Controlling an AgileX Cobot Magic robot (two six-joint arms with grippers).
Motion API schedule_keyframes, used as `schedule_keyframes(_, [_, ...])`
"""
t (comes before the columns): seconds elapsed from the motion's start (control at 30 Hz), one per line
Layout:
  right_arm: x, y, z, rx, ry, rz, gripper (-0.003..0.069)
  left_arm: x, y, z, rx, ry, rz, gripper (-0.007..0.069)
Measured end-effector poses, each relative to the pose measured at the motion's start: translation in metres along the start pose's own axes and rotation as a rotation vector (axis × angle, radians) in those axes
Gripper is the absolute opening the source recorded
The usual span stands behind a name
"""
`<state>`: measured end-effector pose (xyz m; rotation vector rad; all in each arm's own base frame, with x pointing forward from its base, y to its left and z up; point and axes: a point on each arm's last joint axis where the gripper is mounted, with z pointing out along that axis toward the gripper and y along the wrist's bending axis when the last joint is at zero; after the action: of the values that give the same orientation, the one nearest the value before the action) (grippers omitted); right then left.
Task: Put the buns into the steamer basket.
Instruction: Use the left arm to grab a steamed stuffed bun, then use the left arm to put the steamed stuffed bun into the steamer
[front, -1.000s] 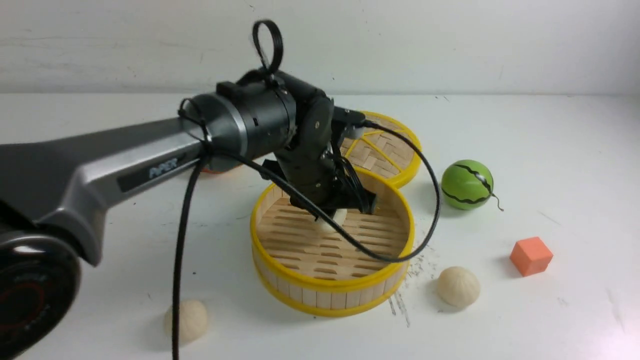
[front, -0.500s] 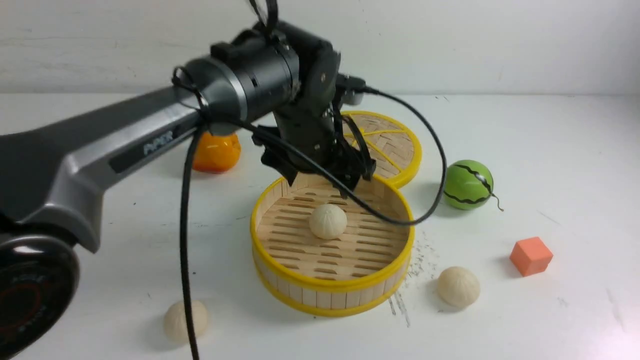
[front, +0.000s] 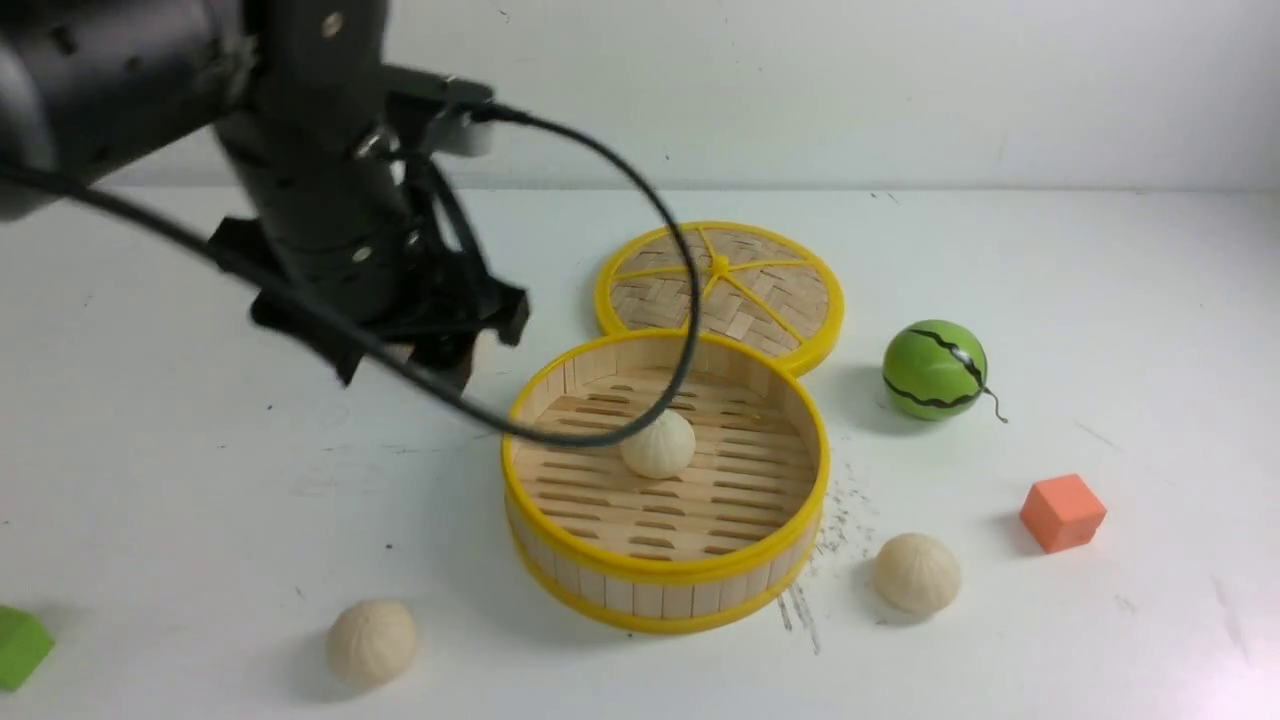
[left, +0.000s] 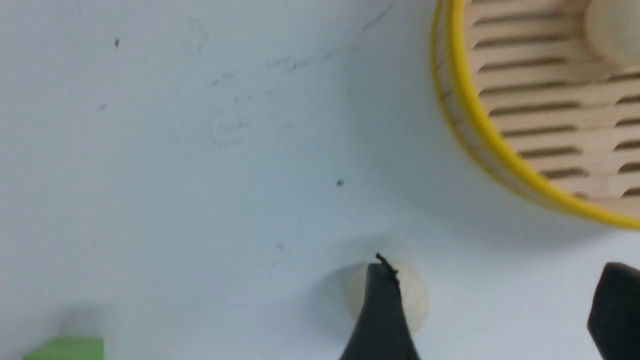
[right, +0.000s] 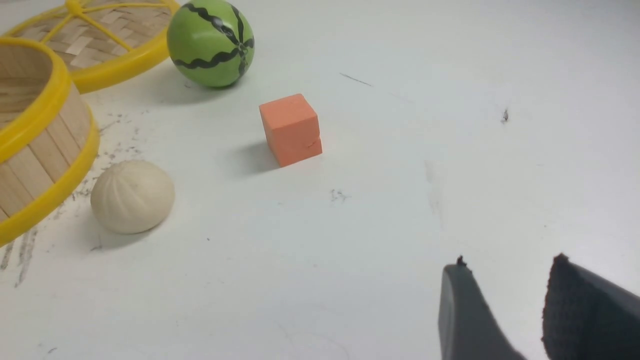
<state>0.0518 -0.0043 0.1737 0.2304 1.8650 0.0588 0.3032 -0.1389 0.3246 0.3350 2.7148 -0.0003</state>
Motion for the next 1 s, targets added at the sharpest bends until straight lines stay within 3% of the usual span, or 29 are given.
schedule_keyframes(0.3, [0.0, 0.0, 0.0, 0.0, 0.0, 0.0, 0.024, 0.081, 0.006, 0.061, 0.009, 0.091, -0.039, 0.051])
schedule_keyframes(0.7, [0.0, 0.0, 0.0, 0.0, 0.0, 0.0, 0.024, 0.086, 0.003, 0.127, -0.048, 0.095, -0.048, 0.0482])
schedule_keyframes(0.83, [0.0, 0.0, 0.0, 0.0, 0.0, 0.0, 0.024, 0.085, 0.004, 0.13, -0.066, 0.092, -0.053, 0.0358])
schedule_keyframes(0.9, [0.0, 0.0, 0.0, 0.0, 0.0, 0.0, 0.024, 0.078, 0.004, 0.122, -0.069, 0.075, -0.063, 0.0179])
schedule_keyframes(0.93, [0.0, 0.0, 0.0, 0.0, 0.0, 0.0, 0.024, 0.079, 0.004, 0.122, -0.071, 0.078, -0.063, 0.0179])
schedule_keyframes(0.97, [0.0, 0.0, 0.0, 0.0, 0.0, 0.0, 0.024, 0.068, 0.004, 0.108, -0.064, 0.045, -0.069, 0.0061])
schedule_keyframes(1.0, [0.0, 0.0, 0.0, 0.0, 0.0, 0.0, 0.024, 0.062, 0.004, 0.1, -0.055, 0.028, -0.064, 0.0026])
